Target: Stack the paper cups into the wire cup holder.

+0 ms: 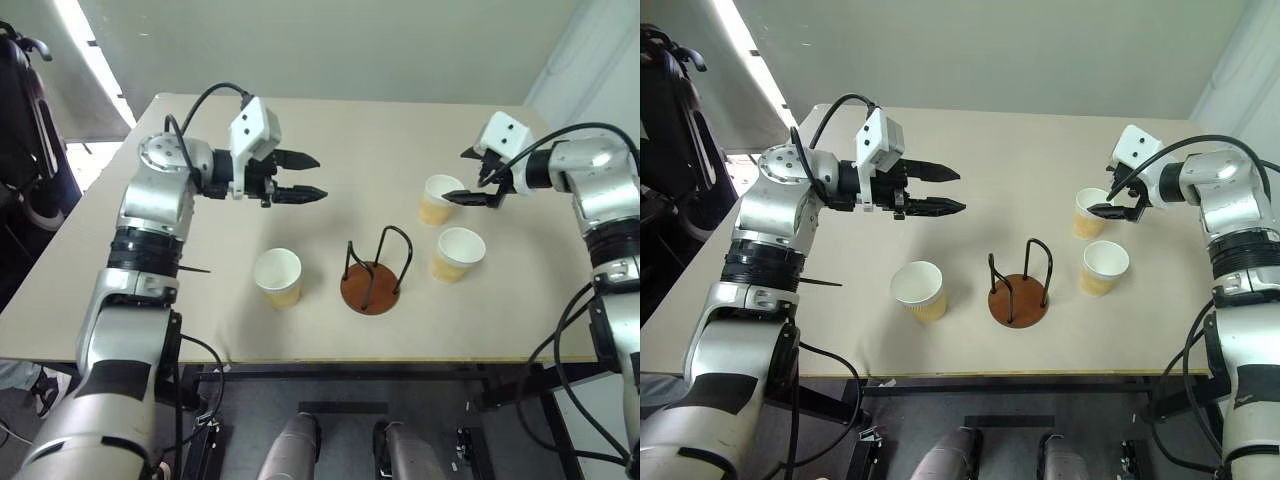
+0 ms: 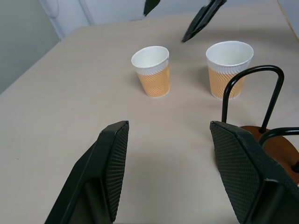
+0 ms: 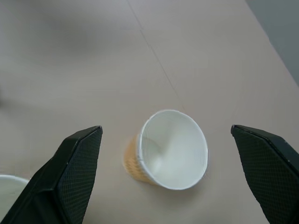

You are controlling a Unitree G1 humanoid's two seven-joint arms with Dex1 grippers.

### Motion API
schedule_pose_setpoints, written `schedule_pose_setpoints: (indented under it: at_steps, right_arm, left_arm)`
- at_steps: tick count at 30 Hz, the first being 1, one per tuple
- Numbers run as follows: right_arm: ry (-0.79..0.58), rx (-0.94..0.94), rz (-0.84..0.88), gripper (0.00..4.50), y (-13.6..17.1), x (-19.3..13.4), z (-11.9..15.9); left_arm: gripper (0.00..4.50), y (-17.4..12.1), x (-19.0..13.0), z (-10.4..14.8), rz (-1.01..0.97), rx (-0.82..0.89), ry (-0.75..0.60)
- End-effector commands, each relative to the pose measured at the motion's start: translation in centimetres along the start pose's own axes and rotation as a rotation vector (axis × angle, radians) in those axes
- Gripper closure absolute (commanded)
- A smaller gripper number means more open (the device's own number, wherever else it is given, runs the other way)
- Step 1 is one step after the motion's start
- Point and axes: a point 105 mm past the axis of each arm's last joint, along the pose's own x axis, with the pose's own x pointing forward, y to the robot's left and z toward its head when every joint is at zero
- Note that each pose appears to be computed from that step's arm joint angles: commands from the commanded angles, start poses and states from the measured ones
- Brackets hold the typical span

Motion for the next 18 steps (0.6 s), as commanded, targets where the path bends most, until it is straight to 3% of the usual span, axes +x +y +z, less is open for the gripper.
schedule_pose_setpoints:
  at_steps: [1, 10, 17, 18]
  right_arm:
    - [0.032, -0.072, -0.059, 0.00, -1.4, -0.2, 0.3]
    - [0.141, -0.125, -0.046, 0.00, -0.9, 1.2, -1.4]
    - [0.166, -0.156, -0.043, 0.00, -0.3, 2.8, -1.0]
    - [0.169, -0.162, -0.048, 0.18, -0.3, 3.0, -0.9]
  left_arm:
    - [1.54, 0.1, -0.2, 1.7, 0.012, 0.043, -0.042]
    - [1.54, -0.2, 0.0, 2.0, 0.008, 0.041, -0.053]
    - [1.54, -0.3, 0.0, 1.9, -0.001, 0.029, -0.055]
    - [1.52, -0.4, -0.1, 1.9, -0.002, 0.029, -0.053]
